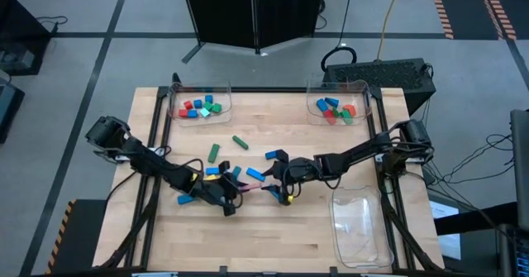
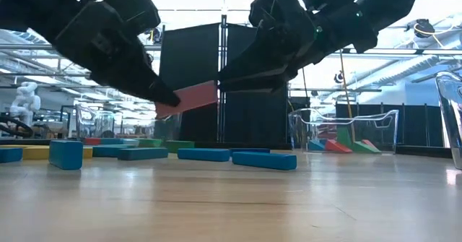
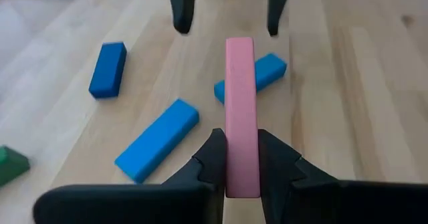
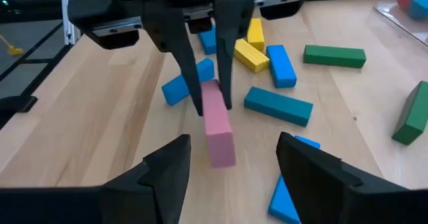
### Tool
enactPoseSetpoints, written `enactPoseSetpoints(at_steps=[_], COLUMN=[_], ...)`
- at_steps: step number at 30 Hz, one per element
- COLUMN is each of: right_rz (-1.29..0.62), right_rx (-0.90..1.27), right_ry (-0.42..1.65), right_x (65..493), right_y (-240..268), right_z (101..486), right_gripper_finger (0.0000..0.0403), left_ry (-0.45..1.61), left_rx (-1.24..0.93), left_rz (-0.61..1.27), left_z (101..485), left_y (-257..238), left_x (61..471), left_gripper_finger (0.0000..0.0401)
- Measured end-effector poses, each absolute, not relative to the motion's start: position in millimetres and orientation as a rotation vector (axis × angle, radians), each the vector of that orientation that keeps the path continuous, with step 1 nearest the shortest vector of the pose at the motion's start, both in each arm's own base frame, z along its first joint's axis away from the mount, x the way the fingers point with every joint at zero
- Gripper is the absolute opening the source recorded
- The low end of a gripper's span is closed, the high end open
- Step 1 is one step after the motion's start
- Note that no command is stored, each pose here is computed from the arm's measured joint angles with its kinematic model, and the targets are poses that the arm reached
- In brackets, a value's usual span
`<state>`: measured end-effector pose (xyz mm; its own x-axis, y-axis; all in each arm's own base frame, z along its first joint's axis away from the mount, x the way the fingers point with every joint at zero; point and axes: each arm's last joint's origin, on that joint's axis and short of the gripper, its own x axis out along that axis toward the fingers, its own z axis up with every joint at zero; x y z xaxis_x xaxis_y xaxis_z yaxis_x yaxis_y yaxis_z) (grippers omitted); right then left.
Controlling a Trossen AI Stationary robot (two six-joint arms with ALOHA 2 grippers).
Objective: Sort blocks by size
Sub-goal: Put the pink rectangular block into the bottom transparent bin
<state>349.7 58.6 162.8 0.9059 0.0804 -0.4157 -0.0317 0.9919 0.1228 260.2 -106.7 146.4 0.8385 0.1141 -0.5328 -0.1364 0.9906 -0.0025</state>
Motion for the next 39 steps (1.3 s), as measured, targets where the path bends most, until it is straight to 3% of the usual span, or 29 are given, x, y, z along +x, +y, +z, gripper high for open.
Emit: enactPoseSetpoints(at_steps=[11,22,28,39], right_rz=[0.063,0.122,0.112,-0.02], right_rx=[0.121,0.114,0.116,0.114], right_ry=[0.409,0.409,0.426,0.634], right_x=[351,351,347,305], right_y=[59,61,60,61], right_z=[165,166,172,205], right_gripper_finger=[0.02,0.0039,0.0036,0.0036], left_ry=[0.487,0.469,0.469,0.534], left_rx=[-0.047,-0.065,-0.086,-0.074], left_rz=[0.102,0.092,0.099,0.123], left_z=[154,156,156,150], left_y=[-103,-104,-104,-103], left_x=[267,268,268,264], left_gripper_finger=[0.0052,0.0052,0.0063,0.0149])
